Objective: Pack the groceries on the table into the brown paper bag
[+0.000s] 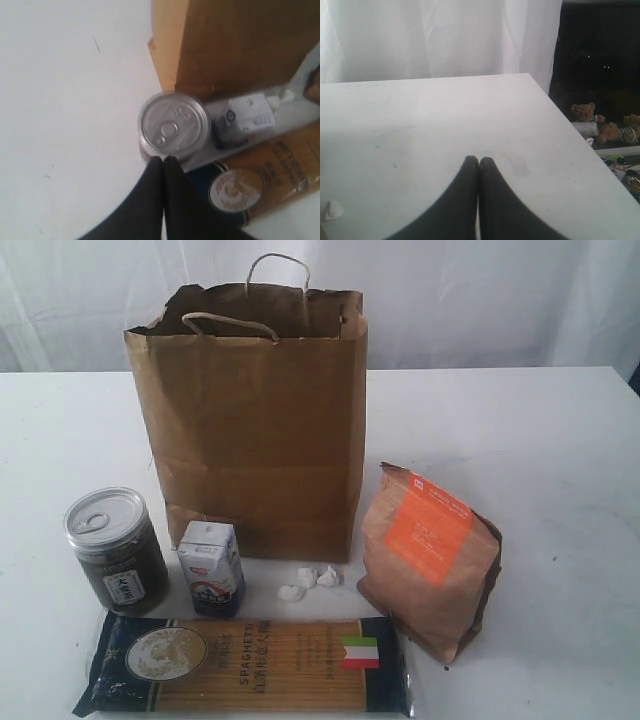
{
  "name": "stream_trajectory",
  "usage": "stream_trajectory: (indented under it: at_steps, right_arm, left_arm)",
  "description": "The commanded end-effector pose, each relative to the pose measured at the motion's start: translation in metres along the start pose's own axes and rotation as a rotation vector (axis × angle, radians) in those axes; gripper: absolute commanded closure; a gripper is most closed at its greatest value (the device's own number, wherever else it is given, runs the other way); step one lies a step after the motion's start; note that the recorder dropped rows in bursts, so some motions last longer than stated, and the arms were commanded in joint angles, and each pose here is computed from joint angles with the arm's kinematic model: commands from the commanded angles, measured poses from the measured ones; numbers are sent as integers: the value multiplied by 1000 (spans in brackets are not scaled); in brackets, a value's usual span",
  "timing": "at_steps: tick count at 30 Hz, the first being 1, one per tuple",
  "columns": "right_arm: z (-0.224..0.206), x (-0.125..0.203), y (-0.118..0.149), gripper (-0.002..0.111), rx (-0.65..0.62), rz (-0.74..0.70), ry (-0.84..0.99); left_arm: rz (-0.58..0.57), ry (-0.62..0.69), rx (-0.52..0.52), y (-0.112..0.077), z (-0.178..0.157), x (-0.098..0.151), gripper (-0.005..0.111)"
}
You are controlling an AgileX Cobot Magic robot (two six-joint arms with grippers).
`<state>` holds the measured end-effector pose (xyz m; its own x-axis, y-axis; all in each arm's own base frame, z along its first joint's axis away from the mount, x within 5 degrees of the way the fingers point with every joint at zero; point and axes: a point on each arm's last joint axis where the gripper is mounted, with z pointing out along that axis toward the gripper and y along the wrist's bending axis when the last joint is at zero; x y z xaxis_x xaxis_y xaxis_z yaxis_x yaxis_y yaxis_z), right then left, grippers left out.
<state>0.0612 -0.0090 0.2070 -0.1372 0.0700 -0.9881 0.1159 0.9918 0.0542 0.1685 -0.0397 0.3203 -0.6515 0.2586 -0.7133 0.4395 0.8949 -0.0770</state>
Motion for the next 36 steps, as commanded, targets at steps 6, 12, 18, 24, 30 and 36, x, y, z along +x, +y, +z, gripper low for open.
stream_trajectory:
  at_steps: [6, 12, 18, 24, 30, 36]
  right_arm:
    - [0, 1, 0, 108, 5, 2, 2]
    - [0, 1, 0, 108, 5, 2, 4]
    - [0, 1, 0, 108, 5, -2, 4]
    - [0, 1, 0, 108, 5, -2, 4]
    - [0, 1, 0, 108, 5, -2, 4]
    - [0, 1, 0, 108, 5, -2, 4]
  left_arm:
    - [275, 66, 104, -1, 18, -2, 80]
    - [279, 10, 184, -6, 24, -8, 23]
    - [273, -2, 178, -5, 24, -9, 3]
    - [299, -50, -31, 20, 57, 2, 3]
    - [175, 3, 146, 13, 86, 14, 3]
    - [415, -73, 220, 10, 95, 10, 3]
